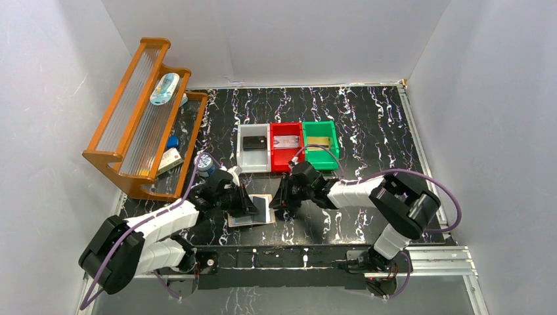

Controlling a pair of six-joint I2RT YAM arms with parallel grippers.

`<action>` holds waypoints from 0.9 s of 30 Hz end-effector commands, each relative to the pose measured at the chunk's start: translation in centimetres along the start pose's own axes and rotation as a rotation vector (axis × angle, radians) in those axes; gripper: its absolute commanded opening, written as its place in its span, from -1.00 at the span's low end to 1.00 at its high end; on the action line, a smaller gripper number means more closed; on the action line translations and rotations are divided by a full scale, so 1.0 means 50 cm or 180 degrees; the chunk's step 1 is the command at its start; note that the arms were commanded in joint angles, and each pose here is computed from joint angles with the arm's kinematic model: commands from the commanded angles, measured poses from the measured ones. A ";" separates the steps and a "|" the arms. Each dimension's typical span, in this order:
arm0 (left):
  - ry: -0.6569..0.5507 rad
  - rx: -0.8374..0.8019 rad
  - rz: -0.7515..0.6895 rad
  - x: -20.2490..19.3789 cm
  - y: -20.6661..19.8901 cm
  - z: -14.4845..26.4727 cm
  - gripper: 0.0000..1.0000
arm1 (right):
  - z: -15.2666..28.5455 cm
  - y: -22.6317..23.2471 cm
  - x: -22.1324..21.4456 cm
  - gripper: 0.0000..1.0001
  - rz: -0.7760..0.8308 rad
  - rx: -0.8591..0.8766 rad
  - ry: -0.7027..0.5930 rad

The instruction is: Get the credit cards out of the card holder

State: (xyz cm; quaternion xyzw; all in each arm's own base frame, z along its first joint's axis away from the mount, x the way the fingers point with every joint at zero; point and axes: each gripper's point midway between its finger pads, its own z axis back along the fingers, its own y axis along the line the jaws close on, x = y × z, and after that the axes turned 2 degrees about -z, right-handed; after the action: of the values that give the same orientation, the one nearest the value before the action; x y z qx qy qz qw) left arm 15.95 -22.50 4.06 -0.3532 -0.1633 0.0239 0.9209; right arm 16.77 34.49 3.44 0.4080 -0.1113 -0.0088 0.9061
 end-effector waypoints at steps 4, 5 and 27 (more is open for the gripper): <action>0.0111 -0.0053 0.0062 -0.018 0.006 -0.004 -0.86 | -0.024 0.075 0.029 -0.35 0.0225 0.0229 0.0032; 0.0119 -0.0054 0.0070 -0.020 0.008 -0.005 -0.85 | -0.041 0.078 0.030 -0.35 0.0249 0.0215 0.0065; -0.0077 -0.0379 0.0318 -0.028 0.002 0.014 -0.76 | -0.050 -0.147 -0.024 -0.50 0.0597 -0.1826 -0.0022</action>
State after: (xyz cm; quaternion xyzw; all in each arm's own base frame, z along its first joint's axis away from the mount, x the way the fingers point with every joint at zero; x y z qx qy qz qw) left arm 14.65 -21.30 3.15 -0.3766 -0.1653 0.0630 0.9093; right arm 19.69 38.23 2.44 0.2604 -0.1985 0.0275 0.9445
